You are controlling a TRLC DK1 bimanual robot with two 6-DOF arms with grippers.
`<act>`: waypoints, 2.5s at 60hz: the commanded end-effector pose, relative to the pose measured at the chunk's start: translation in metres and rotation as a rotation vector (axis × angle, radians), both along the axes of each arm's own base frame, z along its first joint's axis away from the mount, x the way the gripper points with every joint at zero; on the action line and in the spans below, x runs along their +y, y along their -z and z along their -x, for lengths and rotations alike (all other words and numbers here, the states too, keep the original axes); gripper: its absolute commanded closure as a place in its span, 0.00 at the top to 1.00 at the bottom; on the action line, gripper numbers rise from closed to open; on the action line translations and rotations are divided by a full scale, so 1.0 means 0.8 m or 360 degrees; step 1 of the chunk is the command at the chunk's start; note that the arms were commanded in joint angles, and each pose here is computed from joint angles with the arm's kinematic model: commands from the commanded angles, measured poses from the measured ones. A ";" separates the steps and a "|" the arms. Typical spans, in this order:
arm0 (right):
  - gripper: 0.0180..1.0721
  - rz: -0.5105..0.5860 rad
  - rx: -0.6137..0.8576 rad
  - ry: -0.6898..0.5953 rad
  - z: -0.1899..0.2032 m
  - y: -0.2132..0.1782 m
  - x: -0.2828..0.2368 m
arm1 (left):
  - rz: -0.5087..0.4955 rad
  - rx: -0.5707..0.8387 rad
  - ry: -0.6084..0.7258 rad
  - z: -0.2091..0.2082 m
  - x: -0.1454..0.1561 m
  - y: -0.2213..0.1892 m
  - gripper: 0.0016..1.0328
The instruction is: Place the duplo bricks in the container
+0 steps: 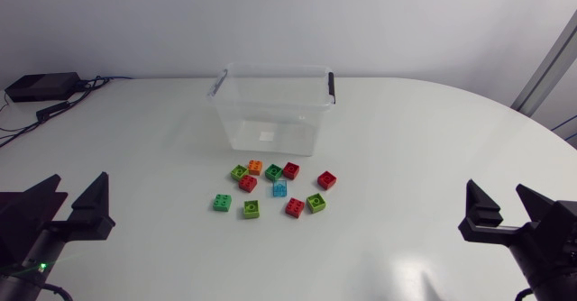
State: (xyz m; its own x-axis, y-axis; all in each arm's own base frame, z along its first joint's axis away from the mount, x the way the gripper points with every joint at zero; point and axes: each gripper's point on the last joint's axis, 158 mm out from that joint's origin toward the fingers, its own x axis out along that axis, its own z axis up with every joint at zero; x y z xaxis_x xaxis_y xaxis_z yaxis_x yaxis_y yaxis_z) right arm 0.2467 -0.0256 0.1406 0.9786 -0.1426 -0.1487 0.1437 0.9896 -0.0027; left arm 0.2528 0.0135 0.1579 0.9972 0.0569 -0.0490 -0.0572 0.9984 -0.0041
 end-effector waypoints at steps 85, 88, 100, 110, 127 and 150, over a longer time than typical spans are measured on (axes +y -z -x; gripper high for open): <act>0.95 0.0035 0.0256 -0.0058 -0.050 -0.043 0.013 | -0.0098 0.1124 0.0282 -0.067 -0.077 0.023 0.95; 0.95 0.0036 0.0292 -0.0059 -0.054 -0.039 0.013 | -0.0099 0.1217 0.0301 -0.071 -0.082 0.039 0.94; 0.95 -0.0019 0.0501 -0.0141 -0.064 -0.020 0.030 | -0.0111 0.1559 0.0347 -0.098 -0.115 0.100 0.90; 0.95 -0.0036 0.0777 -0.0175 -0.065 0.008 0.036 | -0.0173 0.1848 0.0376 -0.102 -0.138 0.157 0.90; 0.95 -0.0023 0.0999 -0.0348 -0.060 0.032 0.068 | -0.0237 0.2135 0.0395 -0.093 -0.176 0.219 0.87; 0.95 -0.0065 0.1128 -0.0606 -0.064 0.050 0.106 | -0.0220 0.2204 0.0364 -0.106 -0.199 0.249 0.71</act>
